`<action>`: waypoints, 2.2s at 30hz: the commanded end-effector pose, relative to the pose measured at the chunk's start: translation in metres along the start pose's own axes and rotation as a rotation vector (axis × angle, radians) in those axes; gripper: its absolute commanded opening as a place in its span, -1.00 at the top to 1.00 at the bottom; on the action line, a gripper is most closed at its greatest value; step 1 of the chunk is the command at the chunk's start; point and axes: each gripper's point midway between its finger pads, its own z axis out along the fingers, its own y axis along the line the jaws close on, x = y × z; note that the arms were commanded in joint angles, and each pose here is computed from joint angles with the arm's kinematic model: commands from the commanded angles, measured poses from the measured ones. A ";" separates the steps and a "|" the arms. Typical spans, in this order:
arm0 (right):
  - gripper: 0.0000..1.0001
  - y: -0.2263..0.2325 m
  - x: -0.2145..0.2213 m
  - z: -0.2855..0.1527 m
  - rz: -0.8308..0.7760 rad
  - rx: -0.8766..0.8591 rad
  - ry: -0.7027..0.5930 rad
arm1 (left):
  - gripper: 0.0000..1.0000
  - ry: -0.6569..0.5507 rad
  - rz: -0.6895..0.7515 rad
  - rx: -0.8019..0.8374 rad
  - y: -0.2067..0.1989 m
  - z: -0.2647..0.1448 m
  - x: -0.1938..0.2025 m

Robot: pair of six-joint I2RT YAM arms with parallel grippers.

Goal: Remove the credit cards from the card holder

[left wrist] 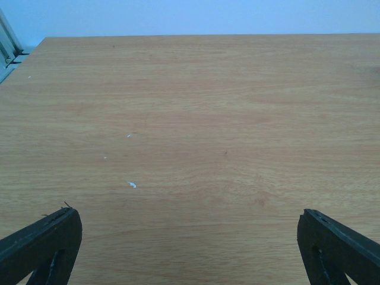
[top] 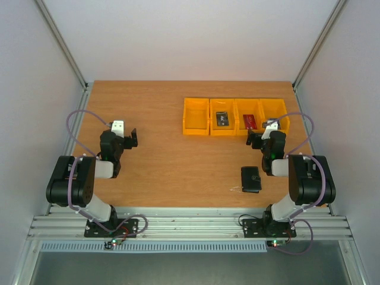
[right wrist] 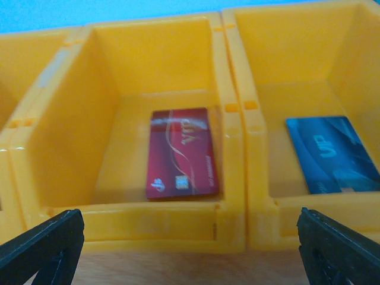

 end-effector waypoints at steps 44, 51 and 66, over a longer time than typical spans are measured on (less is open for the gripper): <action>-0.97 0.070 0.142 -0.186 0.253 0.332 1.460 | -0.99 -0.114 -0.400 0.335 -0.053 -0.101 -0.142; -0.97 0.074 0.161 -0.175 0.310 0.294 1.505 | -0.99 -0.114 -0.379 0.325 -0.052 -0.100 -0.140; -0.71 0.099 0.154 -0.157 0.277 0.161 1.516 | -0.99 -0.111 -0.371 0.344 -0.055 -0.102 -0.139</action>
